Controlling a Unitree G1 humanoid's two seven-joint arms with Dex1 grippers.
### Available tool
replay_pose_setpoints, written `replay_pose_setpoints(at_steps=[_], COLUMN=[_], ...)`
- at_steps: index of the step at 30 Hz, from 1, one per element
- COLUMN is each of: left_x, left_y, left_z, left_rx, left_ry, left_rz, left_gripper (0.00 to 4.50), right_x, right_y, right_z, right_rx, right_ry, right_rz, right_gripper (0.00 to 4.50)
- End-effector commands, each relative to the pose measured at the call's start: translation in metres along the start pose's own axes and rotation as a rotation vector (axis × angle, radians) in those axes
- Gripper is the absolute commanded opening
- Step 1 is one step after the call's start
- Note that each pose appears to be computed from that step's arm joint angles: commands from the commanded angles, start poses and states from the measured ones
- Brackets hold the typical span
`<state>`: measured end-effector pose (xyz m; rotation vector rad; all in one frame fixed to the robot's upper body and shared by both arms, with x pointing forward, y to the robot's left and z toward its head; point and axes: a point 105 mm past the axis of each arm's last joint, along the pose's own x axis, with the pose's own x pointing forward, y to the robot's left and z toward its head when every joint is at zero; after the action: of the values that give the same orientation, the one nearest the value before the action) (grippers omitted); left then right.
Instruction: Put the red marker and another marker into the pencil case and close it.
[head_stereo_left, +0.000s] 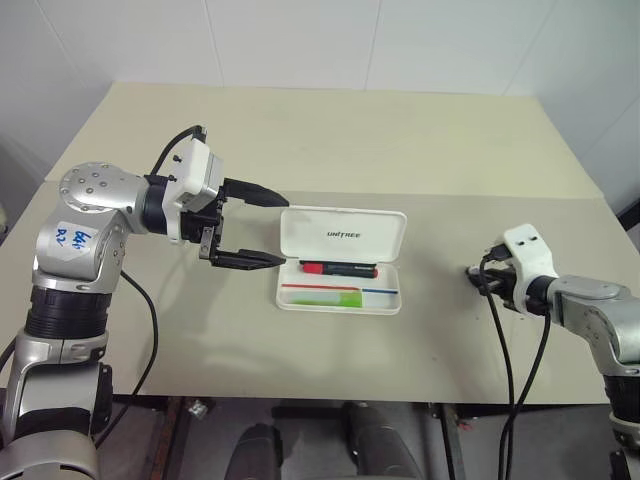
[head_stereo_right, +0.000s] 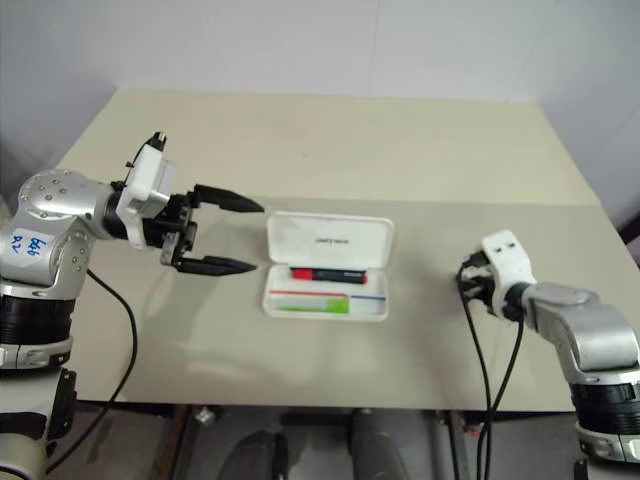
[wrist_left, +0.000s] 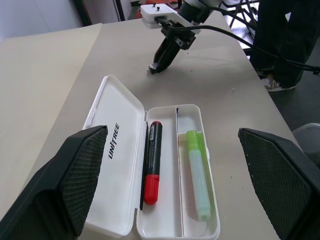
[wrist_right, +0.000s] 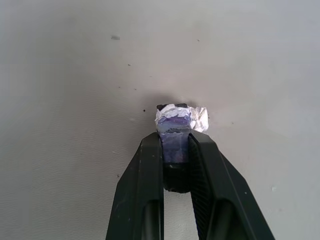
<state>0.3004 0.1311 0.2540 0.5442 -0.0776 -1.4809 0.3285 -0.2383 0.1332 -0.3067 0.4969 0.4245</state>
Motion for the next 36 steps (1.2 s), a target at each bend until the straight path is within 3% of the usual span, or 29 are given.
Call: replay_pose_setpoints(at_steps=[1, 3, 8, 14, 24, 34, 36], left_x=[-0.004, -0.005, -0.002, 0.002, 0.005, 0.001, 0.0], left_y=[-0.004, -0.005, -0.01, -0.014, -0.015, -0.016, -0.016], left_z=[0.006, 0.003, -0.002, -0.004, -0.003, 0.0, 0.0], left_rx=[0.046, 0.045, 0.037, 0.033, 0.034, 0.03, 0.03], left_ry=[0.003, 0.013, 0.021, 0.025, 0.016, 0.031, 0.033], left_rz=[-0.006, -0.009, -0.019, -0.028, -0.026, -0.015, -0.015], left_gripper=[4.5, 4.5, 4.5, 4.5, 4.5, 4.5, 4.5], right_x=[-0.013, -0.018, -0.017, -0.012, 0.005, 0.022, 0.024], right_y=[0.029, 0.053, 0.079, 0.104, 0.116, 0.116, 0.118], right_z=[0.047, 0.06, 0.066, 0.058, 0.041, 0.044, 0.044], right_rx=[-0.268, -0.372, -0.465, -0.556, -0.593, -0.578, -0.575], right_ry=[-0.154, -0.204, -0.23, -0.192, -0.11, -0.116, -0.118], right_rz=[0.183, 0.326, 0.477, 0.631, 0.698, 0.679, 0.686], right_gripper=[0.36, 0.36, 0.36, 0.36, 0.36, 0.36, 1.08])
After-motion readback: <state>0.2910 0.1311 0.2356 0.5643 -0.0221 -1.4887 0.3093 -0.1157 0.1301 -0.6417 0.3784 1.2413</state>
